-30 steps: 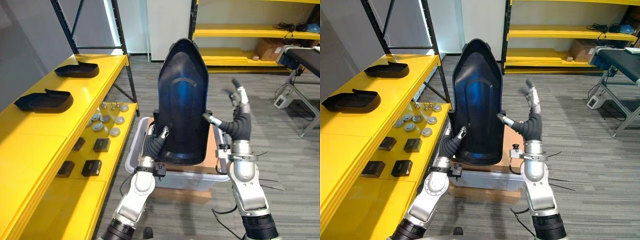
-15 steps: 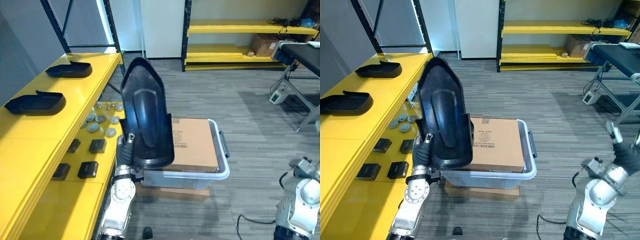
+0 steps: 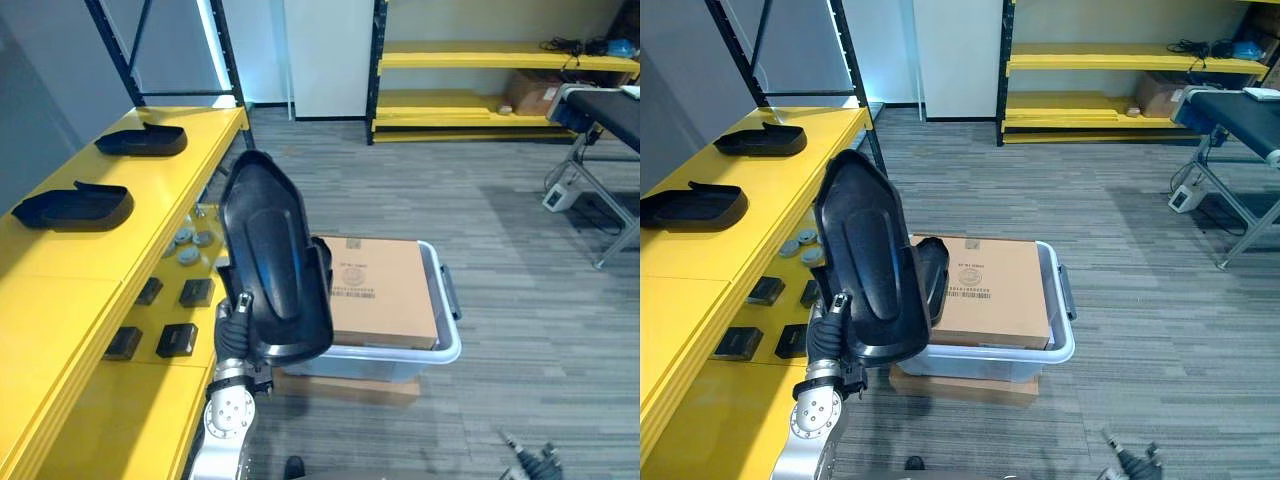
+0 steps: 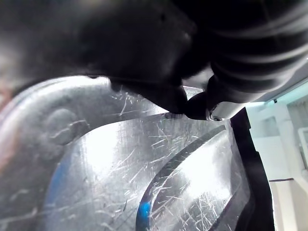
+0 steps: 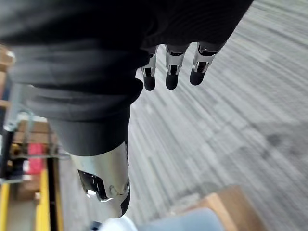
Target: Walk over and take plastic housings, then place them on the shelf
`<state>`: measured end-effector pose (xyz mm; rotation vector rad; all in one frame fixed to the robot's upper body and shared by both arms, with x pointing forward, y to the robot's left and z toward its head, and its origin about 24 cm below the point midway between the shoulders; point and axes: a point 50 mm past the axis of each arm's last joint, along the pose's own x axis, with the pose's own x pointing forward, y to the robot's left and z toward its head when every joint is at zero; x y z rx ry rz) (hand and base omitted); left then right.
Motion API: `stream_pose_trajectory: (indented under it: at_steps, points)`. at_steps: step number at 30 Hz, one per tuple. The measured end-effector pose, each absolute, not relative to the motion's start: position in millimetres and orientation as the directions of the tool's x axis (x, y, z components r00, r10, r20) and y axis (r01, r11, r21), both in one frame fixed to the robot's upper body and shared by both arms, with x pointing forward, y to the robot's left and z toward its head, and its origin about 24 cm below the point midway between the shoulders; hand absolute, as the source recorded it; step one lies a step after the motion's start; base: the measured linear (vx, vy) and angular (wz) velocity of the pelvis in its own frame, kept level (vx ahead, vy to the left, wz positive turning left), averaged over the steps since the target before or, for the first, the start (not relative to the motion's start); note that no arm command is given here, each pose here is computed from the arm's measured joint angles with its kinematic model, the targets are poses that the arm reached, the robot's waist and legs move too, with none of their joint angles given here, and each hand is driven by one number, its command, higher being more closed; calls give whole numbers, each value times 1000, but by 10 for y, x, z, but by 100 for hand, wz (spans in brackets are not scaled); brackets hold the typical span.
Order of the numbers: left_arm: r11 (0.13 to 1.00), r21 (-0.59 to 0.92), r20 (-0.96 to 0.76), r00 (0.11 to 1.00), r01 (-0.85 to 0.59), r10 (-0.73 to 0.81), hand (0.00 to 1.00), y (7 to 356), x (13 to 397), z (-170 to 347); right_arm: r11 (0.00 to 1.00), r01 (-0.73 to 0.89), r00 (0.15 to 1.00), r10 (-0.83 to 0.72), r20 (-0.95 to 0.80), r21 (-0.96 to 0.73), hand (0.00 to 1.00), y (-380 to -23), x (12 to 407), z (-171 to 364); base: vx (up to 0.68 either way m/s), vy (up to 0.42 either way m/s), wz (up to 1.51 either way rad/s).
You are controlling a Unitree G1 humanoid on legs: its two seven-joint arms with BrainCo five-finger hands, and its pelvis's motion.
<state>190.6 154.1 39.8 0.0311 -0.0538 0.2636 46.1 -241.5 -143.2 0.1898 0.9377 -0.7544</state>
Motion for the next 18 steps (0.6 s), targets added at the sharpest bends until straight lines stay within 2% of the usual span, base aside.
stream_pose_trajectory:
  at_steps: [4,8,15,18]
  points:
    - [969,-31,138,959,-245,247,100,1451,1962,581,745,646,335,-472,-816,-166,0,-2340,503,-1503,45,20,198]
    - [974,-53,169,959,-221,227,100,1378,2019,647,759,629,380,-489,-785,-168,0,-2455,688,-1448,51,71,202]
    - [991,-70,203,971,-119,130,100,1195,2106,693,780,611,417,-459,-784,-131,0,-2399,987,-1443,128,142,106]
    - [994,-60,203,974,-92,103,100,1158,2146,685,799,585,410,-439,-800,-138,0,-2330,960,-1474,201,187,85]
